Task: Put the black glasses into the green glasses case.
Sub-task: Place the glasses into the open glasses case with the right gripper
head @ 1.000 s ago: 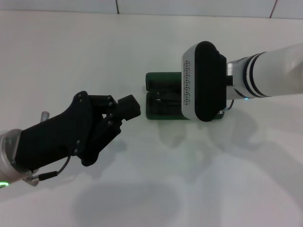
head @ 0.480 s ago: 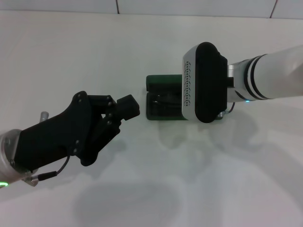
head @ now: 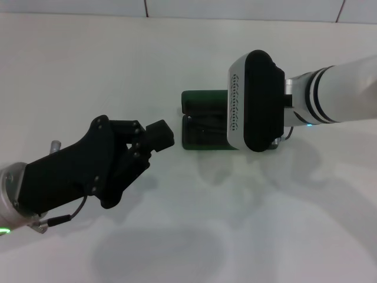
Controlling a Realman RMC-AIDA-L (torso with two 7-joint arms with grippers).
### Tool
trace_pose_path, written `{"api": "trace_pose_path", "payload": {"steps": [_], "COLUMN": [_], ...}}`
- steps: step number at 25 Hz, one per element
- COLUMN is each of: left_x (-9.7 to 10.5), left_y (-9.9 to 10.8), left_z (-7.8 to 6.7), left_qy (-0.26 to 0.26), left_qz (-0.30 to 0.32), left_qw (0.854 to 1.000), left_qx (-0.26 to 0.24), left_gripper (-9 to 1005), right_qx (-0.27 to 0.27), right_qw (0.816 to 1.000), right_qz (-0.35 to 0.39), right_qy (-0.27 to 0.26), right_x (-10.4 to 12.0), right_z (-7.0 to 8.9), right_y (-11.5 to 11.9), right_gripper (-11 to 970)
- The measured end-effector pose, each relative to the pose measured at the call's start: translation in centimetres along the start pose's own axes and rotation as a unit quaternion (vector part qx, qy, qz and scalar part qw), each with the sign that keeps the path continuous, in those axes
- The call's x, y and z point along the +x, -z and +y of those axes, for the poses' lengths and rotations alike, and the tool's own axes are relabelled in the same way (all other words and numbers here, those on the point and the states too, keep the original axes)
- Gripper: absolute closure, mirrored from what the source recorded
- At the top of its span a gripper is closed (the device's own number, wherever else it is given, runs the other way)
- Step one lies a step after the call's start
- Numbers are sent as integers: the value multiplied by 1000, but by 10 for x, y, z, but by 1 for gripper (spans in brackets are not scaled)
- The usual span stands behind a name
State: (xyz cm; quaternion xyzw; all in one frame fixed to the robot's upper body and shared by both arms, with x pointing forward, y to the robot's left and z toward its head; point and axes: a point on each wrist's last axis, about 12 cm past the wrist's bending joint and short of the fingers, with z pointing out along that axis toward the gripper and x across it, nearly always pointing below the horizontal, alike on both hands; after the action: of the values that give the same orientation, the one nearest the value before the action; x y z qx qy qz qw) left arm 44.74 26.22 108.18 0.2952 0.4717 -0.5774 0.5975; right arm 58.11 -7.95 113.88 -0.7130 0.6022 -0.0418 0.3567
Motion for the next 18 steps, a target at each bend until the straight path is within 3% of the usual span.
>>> {"api": "trace_pose_path", "payload": {"steps": [18], "left_x": [1], "left_y": [1], "left_z": [-1], "left_qy": [0], "left_qz": [1], "left_qw": [1000], "left_qx": [0], "left_gripper": [954], "right_qx": [-1], "right_qw": [1000], "right_qz": [0], "right_qy": [-4], "right_x": [1], "right_z": [0], "right_y": [0], "right_gripper": [868]}}
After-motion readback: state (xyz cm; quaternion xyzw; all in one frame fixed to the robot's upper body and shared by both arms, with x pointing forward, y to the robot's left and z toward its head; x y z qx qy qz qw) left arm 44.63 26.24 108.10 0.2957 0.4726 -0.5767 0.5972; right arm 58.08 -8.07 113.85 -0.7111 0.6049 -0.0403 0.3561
